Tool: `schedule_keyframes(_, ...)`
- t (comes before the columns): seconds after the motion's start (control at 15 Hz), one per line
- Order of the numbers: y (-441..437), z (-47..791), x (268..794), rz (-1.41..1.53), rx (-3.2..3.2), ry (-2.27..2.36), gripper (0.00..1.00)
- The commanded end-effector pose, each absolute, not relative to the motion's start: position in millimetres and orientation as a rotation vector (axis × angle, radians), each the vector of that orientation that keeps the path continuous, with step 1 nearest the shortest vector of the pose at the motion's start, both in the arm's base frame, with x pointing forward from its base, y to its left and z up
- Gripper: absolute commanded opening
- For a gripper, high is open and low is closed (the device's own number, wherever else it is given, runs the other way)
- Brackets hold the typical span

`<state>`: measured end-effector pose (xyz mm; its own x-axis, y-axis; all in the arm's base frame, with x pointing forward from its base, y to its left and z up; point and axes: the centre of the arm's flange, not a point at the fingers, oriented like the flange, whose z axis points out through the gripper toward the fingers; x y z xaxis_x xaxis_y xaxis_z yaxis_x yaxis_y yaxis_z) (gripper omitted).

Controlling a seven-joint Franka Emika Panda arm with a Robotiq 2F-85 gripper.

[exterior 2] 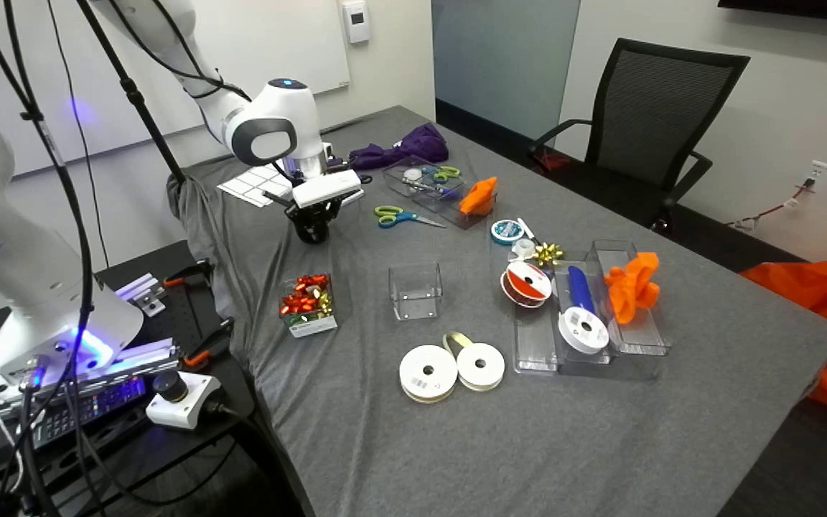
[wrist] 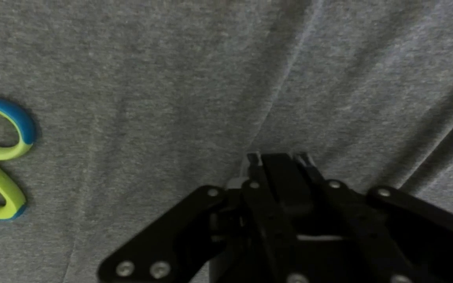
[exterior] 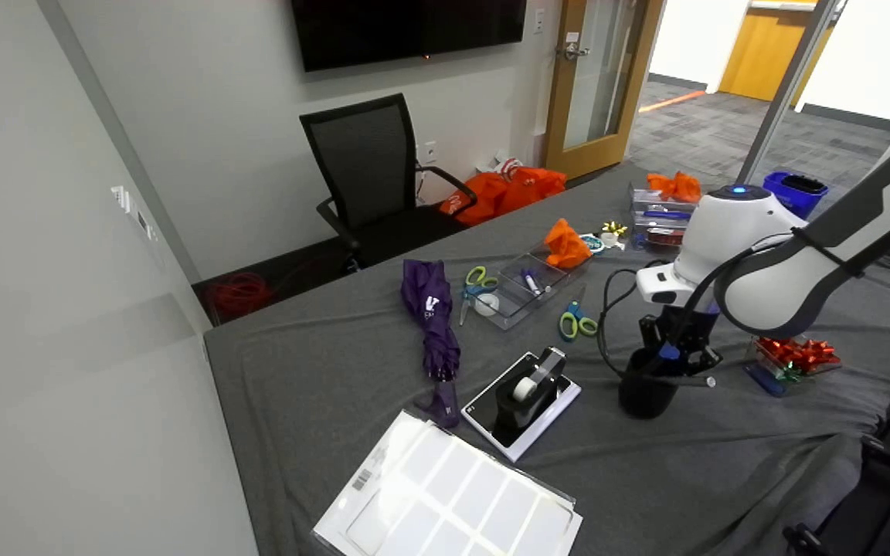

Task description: Move the cup to the left

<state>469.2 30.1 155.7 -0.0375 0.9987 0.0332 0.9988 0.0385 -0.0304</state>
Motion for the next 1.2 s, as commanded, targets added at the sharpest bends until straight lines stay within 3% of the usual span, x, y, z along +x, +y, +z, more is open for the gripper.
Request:
schedule_keyframes(0.0,28.2,160.9,470.6,0.01,-2.154,-2.251,0.59)
schedule_keyframes(0.4,13.8,173.2,464.2,-0.005,-2.124,-2.277,1.0)
schedule_keyframes(1.13,-36.8,225.3,436.6,0.025,-1.986,-2.441,1.0)
